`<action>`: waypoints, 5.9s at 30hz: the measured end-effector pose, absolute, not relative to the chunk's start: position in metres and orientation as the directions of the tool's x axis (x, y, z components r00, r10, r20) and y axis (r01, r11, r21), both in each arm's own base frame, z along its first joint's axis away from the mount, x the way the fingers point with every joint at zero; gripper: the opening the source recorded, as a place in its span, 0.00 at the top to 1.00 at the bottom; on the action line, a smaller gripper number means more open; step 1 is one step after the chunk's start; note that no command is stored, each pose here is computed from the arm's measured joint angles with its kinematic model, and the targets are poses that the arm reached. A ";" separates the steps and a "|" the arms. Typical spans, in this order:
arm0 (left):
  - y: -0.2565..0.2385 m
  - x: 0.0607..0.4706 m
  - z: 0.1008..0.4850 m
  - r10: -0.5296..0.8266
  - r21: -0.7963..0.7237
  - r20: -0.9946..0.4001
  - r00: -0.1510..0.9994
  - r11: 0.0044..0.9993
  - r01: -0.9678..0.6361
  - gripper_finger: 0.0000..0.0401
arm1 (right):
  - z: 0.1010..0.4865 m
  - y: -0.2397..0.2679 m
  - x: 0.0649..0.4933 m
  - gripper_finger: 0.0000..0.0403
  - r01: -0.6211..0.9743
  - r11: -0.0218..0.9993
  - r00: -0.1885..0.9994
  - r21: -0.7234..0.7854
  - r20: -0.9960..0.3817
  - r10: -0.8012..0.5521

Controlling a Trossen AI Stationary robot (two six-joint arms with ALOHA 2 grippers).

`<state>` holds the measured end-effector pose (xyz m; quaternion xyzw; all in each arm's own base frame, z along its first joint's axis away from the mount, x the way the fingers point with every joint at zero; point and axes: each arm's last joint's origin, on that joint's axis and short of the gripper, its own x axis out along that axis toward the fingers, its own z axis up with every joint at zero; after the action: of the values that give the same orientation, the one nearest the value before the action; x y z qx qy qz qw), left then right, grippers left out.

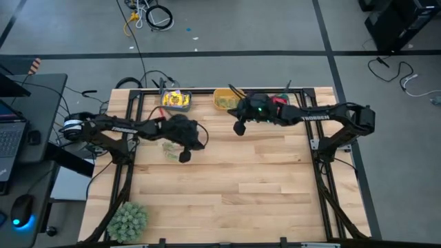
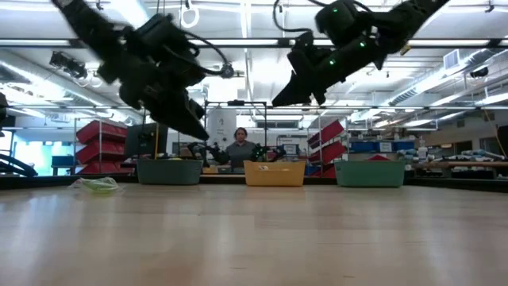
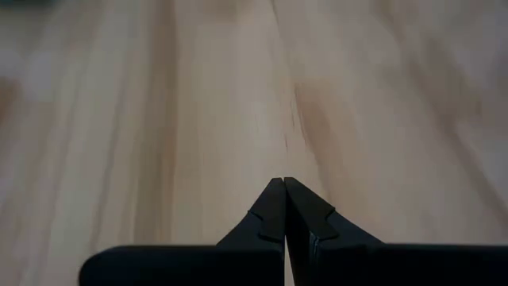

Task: Sort candy
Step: Put the green gummy into the yellow bin

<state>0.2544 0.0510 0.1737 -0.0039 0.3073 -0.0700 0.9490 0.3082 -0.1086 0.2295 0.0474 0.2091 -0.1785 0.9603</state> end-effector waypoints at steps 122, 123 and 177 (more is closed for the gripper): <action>0.273 0.381 0.194 0.268 0.243 -0.779 0.568 0.962 -0.120 0.91 | 0.225 -0.073 0.278 0.85 0.328 0.940 0.893 -0.094 -0.294 -0.341; 0.273 0.381 0.194 0.267 0.243 -0.780 0.567 0.963 -0.119 0.89 | 0.225 -0.073 0.278 0.85 0.328 0.940 0.893 -0.094 -0.294 -0.341; 0.239 0.380 0.246 0.095 0.107 -0.798 0.595 0.994 -0.016 0.99 | 0.202 -0.072 0.265 0.99 0.314 0.933 0.900 -0.177 -0.258 -0.352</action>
<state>0.3796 0.2388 0.2461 0.0441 0.4489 0.0311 0.8920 0.2646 -0.0715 0.2023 -0.0658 0.1442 -0.1711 0.9724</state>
